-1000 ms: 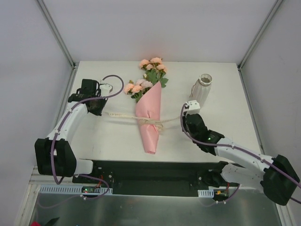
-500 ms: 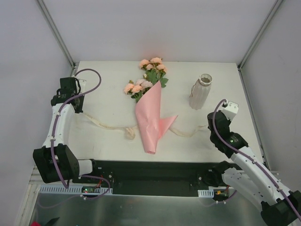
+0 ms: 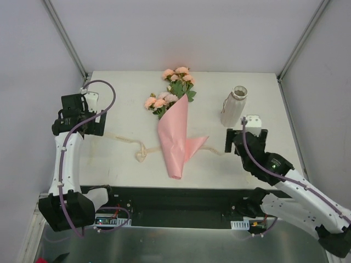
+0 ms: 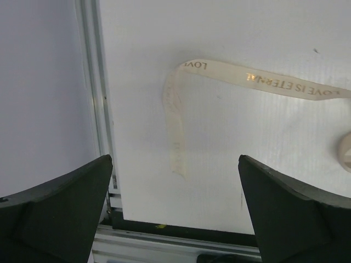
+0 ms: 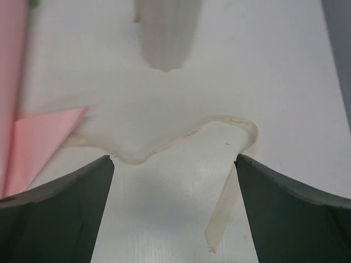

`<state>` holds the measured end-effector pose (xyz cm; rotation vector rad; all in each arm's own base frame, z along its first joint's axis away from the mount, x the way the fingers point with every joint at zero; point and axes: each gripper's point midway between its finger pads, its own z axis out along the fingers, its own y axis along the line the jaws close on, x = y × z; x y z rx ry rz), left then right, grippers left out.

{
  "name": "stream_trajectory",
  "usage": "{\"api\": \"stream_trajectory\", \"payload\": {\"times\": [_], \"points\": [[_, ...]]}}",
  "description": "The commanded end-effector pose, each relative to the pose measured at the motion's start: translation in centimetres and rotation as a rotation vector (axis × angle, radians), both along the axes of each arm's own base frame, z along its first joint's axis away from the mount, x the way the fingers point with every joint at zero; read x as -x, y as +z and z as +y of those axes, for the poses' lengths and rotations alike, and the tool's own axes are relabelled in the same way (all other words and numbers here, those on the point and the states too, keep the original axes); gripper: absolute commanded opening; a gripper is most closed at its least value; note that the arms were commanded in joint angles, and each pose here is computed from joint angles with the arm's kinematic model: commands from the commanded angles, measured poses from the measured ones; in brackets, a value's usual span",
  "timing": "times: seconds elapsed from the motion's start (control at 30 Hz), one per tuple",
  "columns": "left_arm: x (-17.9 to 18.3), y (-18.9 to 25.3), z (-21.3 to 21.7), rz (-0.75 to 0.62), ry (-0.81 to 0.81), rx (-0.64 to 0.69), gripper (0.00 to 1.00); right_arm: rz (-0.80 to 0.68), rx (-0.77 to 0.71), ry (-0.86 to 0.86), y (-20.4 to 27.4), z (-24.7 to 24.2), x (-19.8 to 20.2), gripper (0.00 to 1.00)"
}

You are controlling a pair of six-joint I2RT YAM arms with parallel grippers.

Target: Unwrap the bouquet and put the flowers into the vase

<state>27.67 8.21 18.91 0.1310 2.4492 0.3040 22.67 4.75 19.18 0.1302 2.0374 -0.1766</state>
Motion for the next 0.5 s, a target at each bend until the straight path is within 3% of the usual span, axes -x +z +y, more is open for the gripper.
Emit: {"api": "stream_trajectory", "payload": {"times": [0.0,0.17,0.27,0.47], "points": [[1.3,1.2,-3.9,-0.025,-0.125,0.159,0.99,0.023,0.137,0.411,1.7,7.8,1.4,0.97],[1.3,1.3,-5.6,0.003,-0.143,0.266,0.99,0.001,0.312,0.788,2.8,18.0,5.1,0.96],[1.7,-0.2,-6.9,0.040,-0.170,0.331,0.99,0.062,0.417,0.949,-0.1,23.9,6.9,0.97],[3.4,-4.4,-8.0,0.134,-0.192,0.391,0.99,0.150,0.551,1.148,-5.6,30.2,9.5,0.97]]}}
